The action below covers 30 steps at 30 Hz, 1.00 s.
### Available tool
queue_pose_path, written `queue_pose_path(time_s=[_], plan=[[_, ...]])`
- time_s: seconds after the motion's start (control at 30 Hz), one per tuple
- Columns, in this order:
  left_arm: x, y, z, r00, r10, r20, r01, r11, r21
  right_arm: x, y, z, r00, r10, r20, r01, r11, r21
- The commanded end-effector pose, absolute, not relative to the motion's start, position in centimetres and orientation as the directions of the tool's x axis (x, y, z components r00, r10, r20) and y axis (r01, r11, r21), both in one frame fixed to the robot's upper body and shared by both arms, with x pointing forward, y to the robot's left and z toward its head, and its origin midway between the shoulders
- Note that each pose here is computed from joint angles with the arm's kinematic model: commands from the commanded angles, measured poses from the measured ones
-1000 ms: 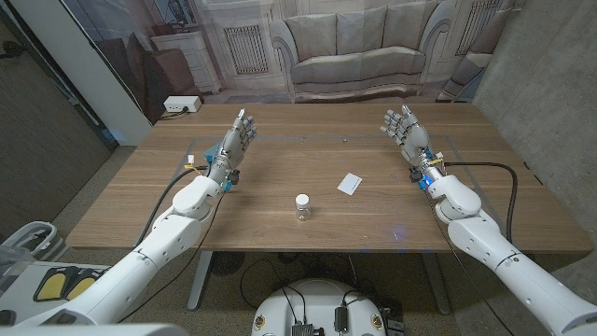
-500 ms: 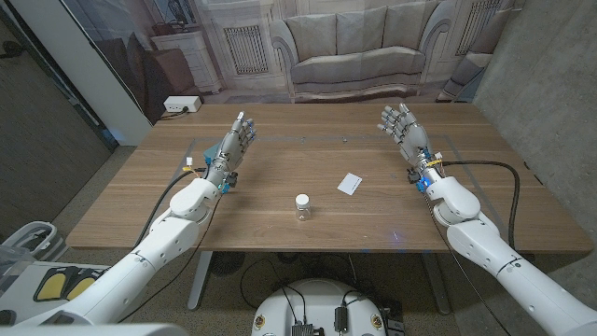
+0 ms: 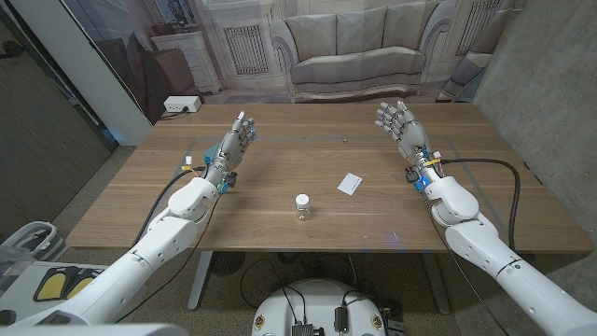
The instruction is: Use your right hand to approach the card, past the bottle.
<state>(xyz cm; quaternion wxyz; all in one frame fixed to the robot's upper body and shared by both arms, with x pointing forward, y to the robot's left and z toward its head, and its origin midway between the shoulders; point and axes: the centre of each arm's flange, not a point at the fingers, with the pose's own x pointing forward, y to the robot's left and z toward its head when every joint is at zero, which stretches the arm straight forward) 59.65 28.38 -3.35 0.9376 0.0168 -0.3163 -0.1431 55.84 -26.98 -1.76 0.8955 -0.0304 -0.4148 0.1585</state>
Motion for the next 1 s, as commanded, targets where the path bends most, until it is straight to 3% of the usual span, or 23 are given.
queue_pose_path(time_s=[0.03, 1.0], plan=[[59.7, 28.2, -3.2, 0.760, -0.279, 0.587, 0.257, 0.958, 0.123, 55.1, -26.9, -1.0, 0.585, 0.348, 0.733, -0.234, 0.937, -0.258], [59.2, 27.8, -3.0, 0.759, -0.283, 0.587, 0.254, 0.958, 0.133, 53.5, -26.0, -1.0, 0.527, 0.374, 0.763, -0.130, 0.923, -0.362]])
